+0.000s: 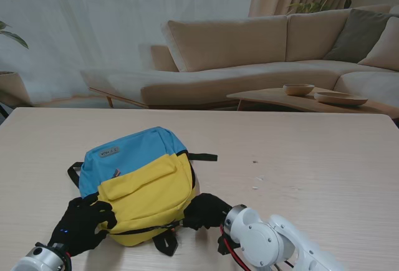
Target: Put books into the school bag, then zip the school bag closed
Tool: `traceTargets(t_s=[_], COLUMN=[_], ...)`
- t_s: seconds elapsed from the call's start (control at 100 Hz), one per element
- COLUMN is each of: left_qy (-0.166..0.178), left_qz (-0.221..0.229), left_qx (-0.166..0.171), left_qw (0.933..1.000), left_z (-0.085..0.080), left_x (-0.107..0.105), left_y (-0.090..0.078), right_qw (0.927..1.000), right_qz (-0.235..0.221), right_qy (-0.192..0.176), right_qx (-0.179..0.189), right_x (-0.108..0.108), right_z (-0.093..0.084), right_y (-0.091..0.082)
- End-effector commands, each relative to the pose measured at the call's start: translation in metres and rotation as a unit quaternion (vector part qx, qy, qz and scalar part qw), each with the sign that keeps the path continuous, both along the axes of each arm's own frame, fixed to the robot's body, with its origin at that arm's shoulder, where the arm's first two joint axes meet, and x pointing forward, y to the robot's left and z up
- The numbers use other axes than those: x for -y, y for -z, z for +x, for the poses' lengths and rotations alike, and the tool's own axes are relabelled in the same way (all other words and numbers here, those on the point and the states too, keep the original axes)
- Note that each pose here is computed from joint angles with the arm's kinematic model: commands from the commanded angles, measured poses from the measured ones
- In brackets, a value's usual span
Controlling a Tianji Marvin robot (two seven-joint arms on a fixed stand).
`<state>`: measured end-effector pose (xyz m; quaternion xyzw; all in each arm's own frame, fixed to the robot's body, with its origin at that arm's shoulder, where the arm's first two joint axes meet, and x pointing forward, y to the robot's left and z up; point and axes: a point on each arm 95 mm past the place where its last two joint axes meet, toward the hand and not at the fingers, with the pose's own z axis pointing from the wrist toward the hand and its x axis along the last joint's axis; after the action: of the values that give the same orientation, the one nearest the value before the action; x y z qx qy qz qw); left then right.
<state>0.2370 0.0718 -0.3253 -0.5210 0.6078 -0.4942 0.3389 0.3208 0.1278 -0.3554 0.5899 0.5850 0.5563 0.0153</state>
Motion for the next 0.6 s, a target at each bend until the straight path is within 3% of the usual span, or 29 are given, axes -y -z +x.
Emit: traceTargets(t_s=[0.0, 0.26, 0.59], left_qy=[-0.004, -0.007, -0.019], left_qz=[0.004, 0.010, 0.016], left_qx=[-0.012, -0.009, -0.001], left_qw=[0.9999, 0.9999, 0.9997], left_z=[-0.005, -0.008, -0.012], left_x=[-0.002, -0.005, -0.013], left_y=[0.004, 0.001, 0.001], right_qw=[0.9999, 0.9985, 0.9912], right_qz=[-0.013, -0.027, -0.039], right_qy=[0.006, 0.048, 0.126], right_qx=[-0.008, -0.001, 0.012], right_x=[0.009, 0.028, 0.051], right_z=[0.003, 0.029, 0.072], right_y=[0.007, 0.003, -0.002])
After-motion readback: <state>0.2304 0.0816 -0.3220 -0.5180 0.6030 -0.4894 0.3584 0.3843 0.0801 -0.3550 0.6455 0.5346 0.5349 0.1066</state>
